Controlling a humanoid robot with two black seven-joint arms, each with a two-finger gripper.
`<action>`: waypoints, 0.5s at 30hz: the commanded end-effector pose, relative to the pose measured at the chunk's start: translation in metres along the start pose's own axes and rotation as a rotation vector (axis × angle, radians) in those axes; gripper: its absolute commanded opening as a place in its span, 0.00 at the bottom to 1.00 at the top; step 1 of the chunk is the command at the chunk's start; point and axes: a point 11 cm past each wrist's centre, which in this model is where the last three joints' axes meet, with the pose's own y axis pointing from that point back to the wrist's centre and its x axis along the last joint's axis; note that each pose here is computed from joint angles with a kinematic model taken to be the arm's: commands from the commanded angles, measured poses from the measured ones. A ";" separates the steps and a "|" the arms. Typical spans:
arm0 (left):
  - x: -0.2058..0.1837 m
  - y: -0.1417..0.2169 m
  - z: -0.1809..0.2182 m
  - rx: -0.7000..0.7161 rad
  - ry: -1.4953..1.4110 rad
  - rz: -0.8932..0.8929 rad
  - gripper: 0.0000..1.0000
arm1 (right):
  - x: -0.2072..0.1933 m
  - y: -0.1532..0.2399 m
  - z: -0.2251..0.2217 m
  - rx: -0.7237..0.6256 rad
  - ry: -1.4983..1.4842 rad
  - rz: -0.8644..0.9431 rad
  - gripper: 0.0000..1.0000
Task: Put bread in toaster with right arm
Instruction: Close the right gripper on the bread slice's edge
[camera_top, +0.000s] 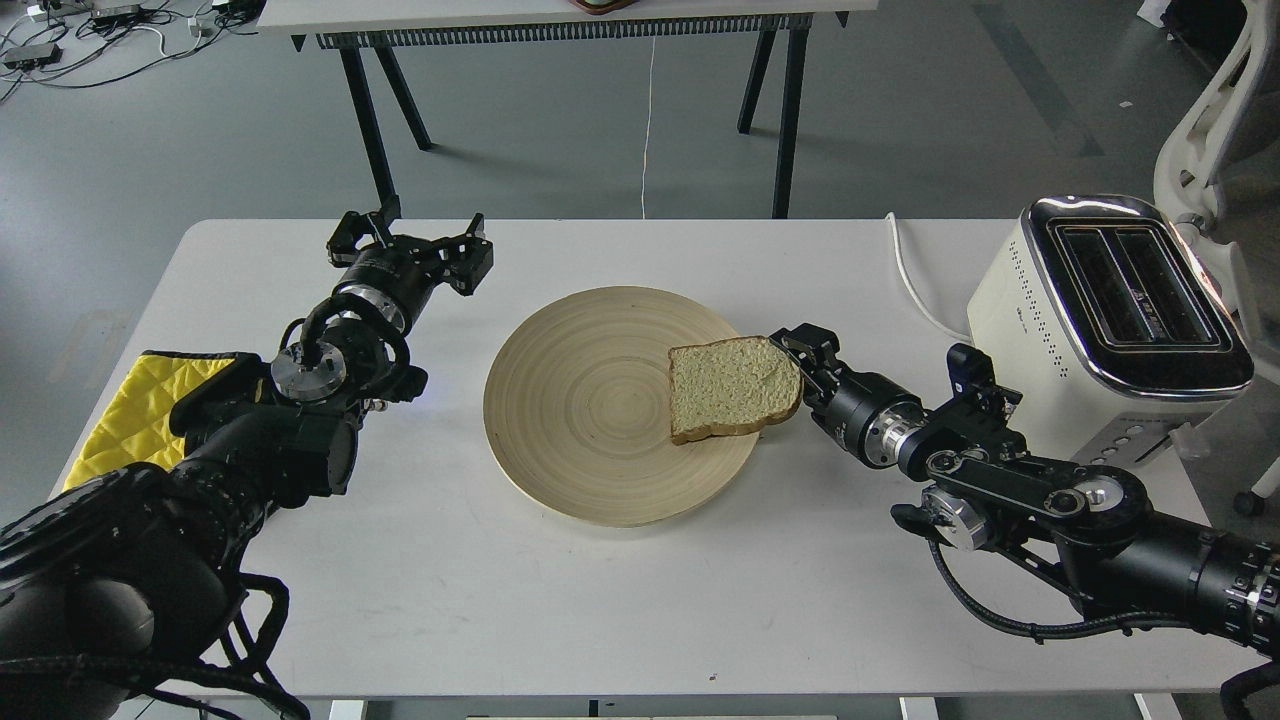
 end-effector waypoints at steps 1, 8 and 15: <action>0.000 0.000 0.000 0.000 0.000 0.000 1.00 | -0.001 0.000 0.002 -0.016 0.000 -0.003 0.56; 0.000 0.000 0.000 0.000 0.000 0.000 1.00 | -0.002 0.000 0.001 -0.016 -0.001 -0.006 0.49; 0.000 0.000 0.000 0.000 0.000 0.000 1.00 | -0.009 -0.003 -0.001 -0.009 -0.005 -0.019 0.44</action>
